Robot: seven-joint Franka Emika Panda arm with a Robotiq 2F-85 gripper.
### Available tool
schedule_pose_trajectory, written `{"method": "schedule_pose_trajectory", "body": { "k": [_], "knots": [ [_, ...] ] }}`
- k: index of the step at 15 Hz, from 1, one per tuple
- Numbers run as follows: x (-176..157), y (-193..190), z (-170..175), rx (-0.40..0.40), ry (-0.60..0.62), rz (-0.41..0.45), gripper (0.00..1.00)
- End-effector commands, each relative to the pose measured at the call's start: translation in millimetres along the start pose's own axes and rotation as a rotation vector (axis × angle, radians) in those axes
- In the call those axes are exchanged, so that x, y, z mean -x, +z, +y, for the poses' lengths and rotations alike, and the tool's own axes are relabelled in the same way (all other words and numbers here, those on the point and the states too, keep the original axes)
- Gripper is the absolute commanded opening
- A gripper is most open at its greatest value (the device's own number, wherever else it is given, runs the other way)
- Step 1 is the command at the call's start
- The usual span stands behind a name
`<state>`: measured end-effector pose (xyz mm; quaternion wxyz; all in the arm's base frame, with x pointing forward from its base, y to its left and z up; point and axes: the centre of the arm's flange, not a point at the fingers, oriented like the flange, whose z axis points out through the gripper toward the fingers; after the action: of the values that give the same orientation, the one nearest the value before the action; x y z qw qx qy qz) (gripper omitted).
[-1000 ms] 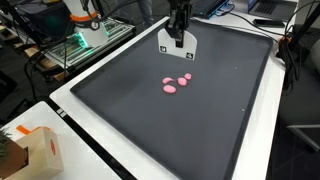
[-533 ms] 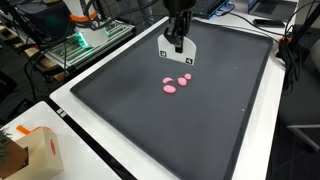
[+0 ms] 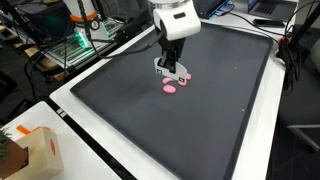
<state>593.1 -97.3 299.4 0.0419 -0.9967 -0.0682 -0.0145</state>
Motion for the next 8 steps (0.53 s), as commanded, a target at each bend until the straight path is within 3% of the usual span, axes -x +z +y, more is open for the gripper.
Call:
{"method": "schedule_pose_trajectory", "body": {
  "k": [1, 8],
  "knots": [
    [17, 26, 6, -0.018, -0.02, 0.027, 0.01],
    [36, 54, 3, 0.009, -0.048, 0.068, 0.01]
  ]
}}
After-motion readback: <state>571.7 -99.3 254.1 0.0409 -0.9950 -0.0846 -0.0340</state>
